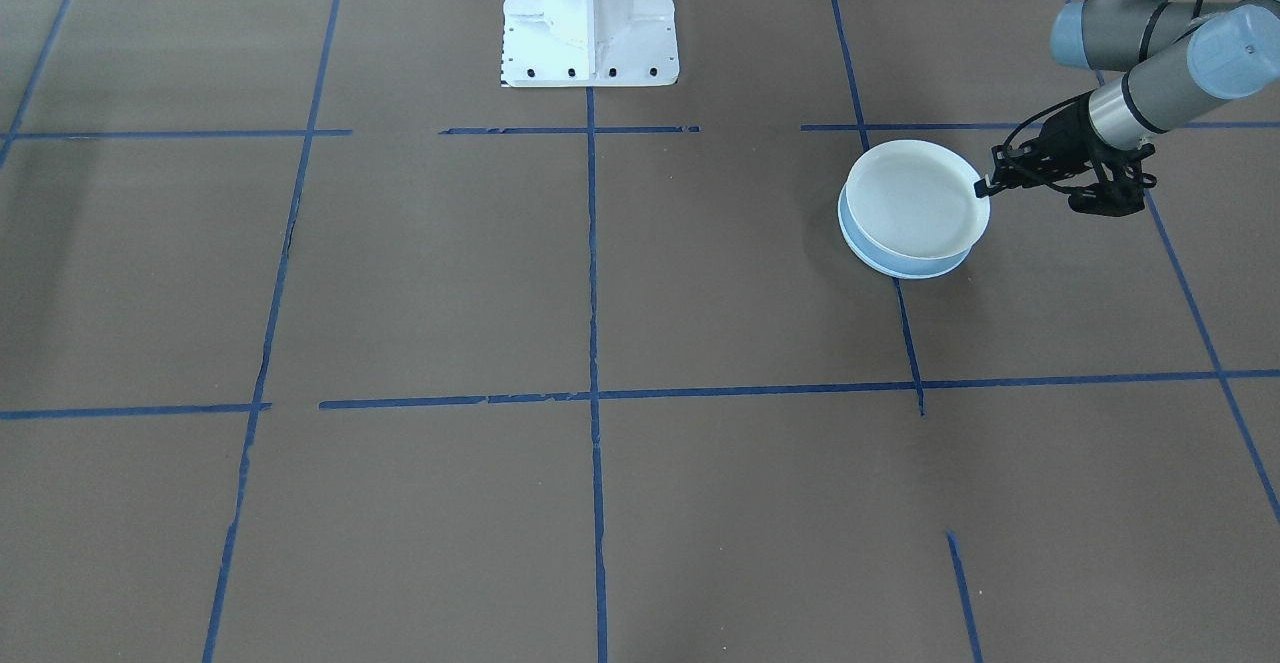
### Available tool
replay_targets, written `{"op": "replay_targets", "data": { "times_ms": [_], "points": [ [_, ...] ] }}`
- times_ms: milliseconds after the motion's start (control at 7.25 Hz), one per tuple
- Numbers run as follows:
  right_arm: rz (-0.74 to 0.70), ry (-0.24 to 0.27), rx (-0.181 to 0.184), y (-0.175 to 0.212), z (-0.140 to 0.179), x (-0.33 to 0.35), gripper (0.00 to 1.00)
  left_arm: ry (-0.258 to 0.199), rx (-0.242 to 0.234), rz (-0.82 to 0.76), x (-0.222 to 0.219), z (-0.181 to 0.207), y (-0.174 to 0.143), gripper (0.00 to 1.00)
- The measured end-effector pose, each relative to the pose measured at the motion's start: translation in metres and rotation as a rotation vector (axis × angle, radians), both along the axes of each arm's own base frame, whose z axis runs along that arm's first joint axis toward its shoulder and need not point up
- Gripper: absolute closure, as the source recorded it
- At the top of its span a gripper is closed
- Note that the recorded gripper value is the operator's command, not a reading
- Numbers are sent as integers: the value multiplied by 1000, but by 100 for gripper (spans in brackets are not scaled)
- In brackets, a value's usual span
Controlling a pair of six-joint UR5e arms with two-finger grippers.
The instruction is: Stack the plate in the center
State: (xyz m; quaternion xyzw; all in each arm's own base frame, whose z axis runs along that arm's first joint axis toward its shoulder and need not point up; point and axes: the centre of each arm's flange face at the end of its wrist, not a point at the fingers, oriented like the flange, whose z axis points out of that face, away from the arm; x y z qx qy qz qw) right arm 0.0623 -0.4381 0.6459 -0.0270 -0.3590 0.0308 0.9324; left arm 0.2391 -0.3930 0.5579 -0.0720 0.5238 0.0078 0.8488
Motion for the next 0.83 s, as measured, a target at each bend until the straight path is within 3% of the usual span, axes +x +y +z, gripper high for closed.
{"op": "replay_targets", "data": {
  "times_ms": [138, 828],
  "points": [
    [0, 0, 0, 0, 0, 0, 0, -1, -1, -1, 0, 0, 0, 0],
    [0, 0, 0, 0, 0, 0, 0, 1, -31, -56, -13, -5, -9, 0]
  ]
}}
